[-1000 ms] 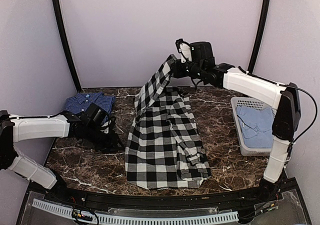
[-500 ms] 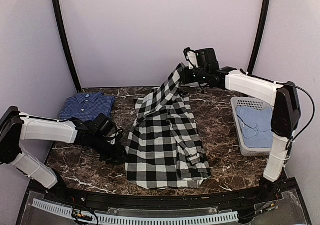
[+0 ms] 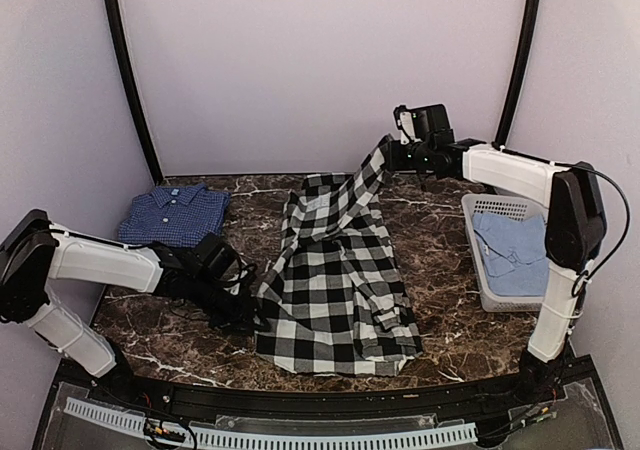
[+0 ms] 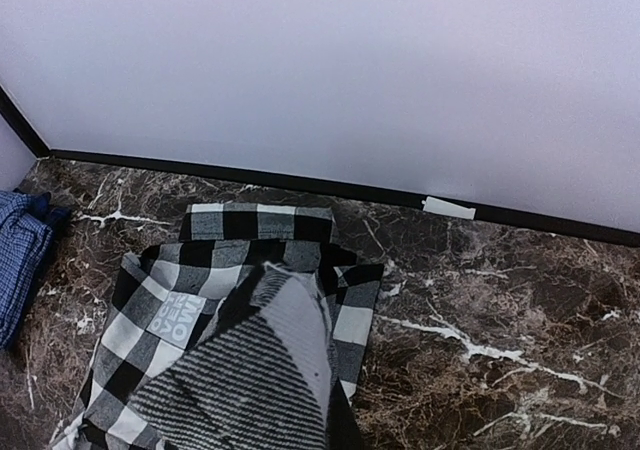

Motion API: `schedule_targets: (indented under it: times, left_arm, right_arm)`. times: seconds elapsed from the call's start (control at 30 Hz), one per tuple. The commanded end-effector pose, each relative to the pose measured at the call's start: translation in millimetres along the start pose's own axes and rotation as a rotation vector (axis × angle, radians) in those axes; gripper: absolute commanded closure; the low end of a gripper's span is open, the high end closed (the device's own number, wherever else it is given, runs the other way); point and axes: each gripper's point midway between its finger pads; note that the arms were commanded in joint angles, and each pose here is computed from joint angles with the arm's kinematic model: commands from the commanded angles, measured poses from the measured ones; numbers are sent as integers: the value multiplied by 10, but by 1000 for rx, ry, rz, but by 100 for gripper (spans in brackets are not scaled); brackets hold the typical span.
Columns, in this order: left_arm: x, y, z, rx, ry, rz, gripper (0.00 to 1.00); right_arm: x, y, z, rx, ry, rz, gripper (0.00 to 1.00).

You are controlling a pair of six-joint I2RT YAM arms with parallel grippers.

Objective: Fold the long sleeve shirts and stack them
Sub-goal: Pick up the 1/3-folded shirt from the center of the board.

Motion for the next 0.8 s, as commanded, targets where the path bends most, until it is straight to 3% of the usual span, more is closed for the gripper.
schedule_targets:
  times: [0.0, 0.07, 0.17, 0.47, 0.67, 0.77]
  left_arm:
    - [46, -19, -46, -4, 12, -17, 77]
    - [34, 9, -46, -16, 8, 1, 93]
    - [-60, 71, -7, -21, -30, 60, 100]
    - [-461, 346, -111, 11, -32, 295, 100]
    - [-634, 66, -89, 74, -56, 209, 99]
    - [-618, -107, -84, 124, -49, 150, 86]
  right_arm:
    - [-90, 92, 51, 43, -23, 69, 100]
    - [-86, 134, -31, 54, -4, 95, 100]
    - [-99, 262, -179, 63, 29, 151, 100]
    - [-224, 466, -395, 64, 58, 191, 100]
    - [-417, 519, -205, 69, 16, 214, 100]
    - [-561, 562, -37, 66, -20, 229, 100]
Point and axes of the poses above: each gripper's point midway between its finger pads, its own x axis out along the fingers, its own y axis along the line the jaws close on, z = x × y
